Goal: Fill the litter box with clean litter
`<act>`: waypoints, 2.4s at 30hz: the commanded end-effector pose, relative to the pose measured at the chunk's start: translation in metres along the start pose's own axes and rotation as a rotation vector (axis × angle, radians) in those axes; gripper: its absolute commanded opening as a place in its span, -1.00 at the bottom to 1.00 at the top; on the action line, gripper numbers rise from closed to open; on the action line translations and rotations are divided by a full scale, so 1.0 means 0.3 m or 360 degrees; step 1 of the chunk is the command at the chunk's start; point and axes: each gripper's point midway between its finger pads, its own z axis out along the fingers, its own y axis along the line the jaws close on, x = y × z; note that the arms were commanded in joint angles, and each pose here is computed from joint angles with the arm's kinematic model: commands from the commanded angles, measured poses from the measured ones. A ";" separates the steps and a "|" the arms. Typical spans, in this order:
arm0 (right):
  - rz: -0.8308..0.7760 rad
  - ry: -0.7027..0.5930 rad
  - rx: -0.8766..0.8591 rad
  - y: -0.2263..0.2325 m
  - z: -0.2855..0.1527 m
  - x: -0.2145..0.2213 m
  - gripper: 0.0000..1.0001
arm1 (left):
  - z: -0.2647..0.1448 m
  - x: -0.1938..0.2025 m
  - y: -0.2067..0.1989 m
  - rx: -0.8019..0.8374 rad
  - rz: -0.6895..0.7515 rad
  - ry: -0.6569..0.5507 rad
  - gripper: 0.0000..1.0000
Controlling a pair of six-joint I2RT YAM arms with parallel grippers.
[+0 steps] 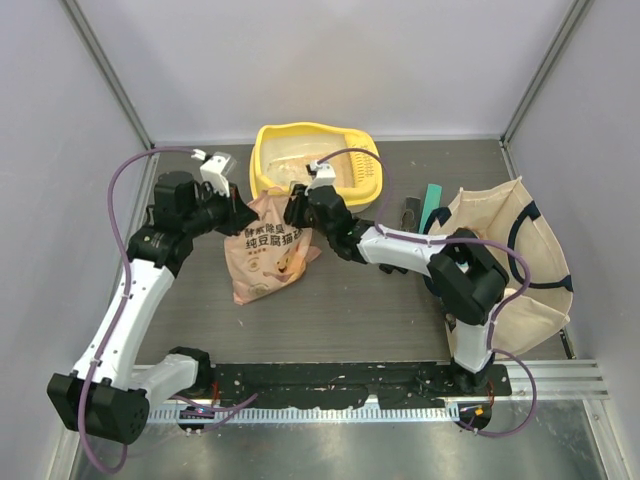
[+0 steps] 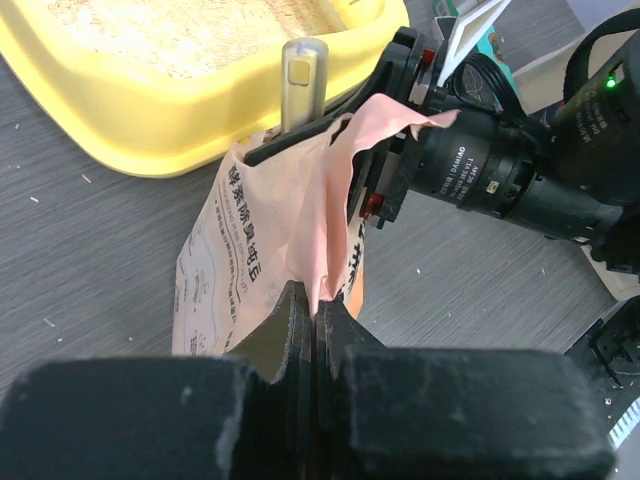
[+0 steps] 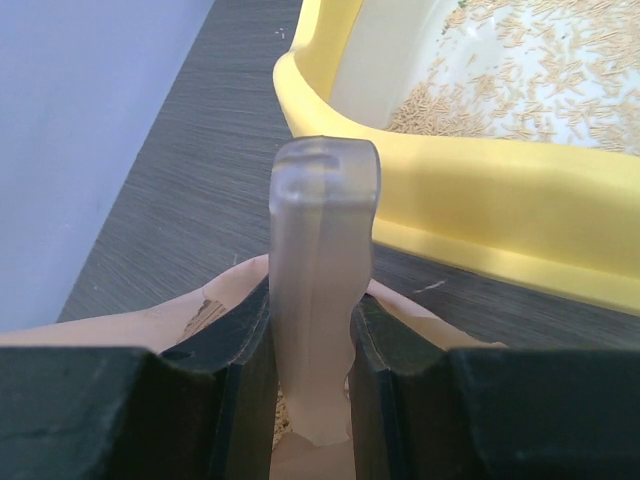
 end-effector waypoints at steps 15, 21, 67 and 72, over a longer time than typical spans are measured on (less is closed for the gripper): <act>0.0818 0.0685 -0.0400 0.038 0.025 0.306 -0.98 | -0.025 -0.210 -0.066 0.0127 0.0322 -0.0372 -1.00; 0.1151 0.0624 -0.0376 -0.041 0.103 0.094 -0.98 | -0.059 -0.222 -0.064 0.0085 0.0427 -0.0347 -1.00; 0.0944 -0.0022 -0.0138 -0.248 -0.036 -0.512 -0.97 | -0.062 -0.299 -0.105 0.0051 0.1384 -0.0470 -1.00; 0.0805 -0.0085 -0.0153 -0.220 -0.047 -0.565 -0.98 | -0.031 -0.293 -0.127 0.0101 0.1363 -0.0495 -1.00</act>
